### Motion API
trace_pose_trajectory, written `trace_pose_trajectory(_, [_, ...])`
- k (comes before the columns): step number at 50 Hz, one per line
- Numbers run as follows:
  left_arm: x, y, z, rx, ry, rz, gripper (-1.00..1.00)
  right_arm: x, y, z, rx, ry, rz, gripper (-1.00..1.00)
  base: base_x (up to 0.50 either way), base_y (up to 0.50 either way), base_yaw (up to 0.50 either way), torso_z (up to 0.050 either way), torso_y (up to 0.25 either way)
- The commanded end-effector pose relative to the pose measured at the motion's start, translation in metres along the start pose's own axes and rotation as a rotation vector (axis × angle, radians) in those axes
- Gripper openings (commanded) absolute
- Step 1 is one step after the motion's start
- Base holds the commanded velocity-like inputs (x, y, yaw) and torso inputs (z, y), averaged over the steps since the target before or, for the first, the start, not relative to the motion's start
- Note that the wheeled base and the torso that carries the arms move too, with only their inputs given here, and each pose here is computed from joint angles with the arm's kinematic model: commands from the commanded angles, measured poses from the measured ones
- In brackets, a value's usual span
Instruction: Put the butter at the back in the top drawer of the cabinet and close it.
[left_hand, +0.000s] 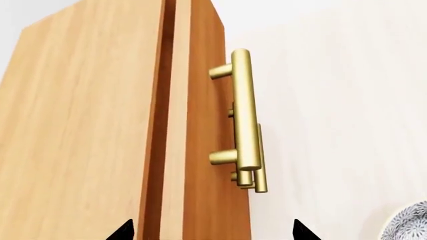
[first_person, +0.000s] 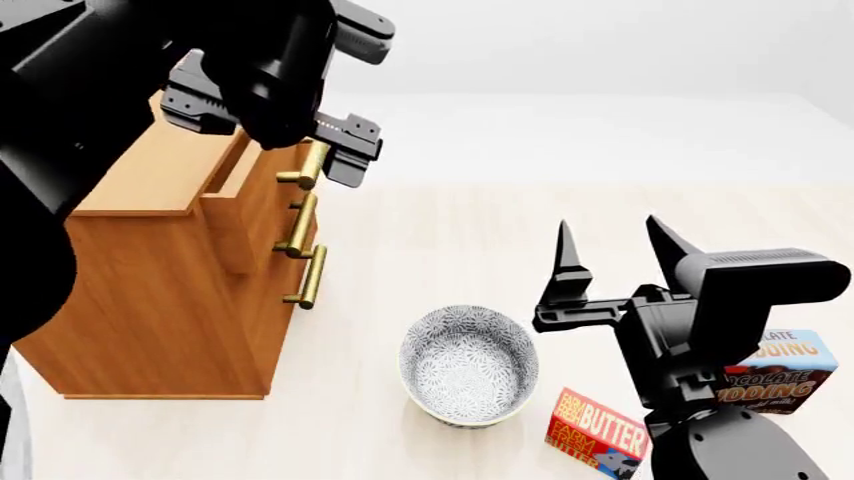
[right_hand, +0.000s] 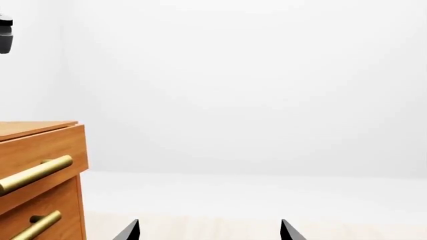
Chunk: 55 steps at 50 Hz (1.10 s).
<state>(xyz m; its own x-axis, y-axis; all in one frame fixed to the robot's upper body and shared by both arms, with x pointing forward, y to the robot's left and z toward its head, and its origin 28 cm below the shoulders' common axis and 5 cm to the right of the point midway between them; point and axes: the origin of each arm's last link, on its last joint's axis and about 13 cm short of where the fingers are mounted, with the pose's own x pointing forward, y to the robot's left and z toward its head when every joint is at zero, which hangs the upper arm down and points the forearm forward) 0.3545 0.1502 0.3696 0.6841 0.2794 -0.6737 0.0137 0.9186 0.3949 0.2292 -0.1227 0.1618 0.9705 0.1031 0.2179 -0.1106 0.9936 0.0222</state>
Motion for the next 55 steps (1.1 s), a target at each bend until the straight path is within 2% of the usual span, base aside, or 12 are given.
trace_pose_trajectory(1, [0.003, -0.001, -0.001, 0.0, 0.017, -0.002, 1.0, 0.0, -0.001, -0.001, 0.003, 0.001, -0.002, 1.0, 0.0, 0.0, 0.0, 0.0, 0.0])
trace_pose_trajectory(55, [0.025, -0.004, -0.012, -0.017, 0.089, 0.028, 1.0, 0.0, -0.006, -0.005, 0.018, 0.004, -0.011, 1.0, 0.0, 0.0, 0.0, 0.0, 0.0])
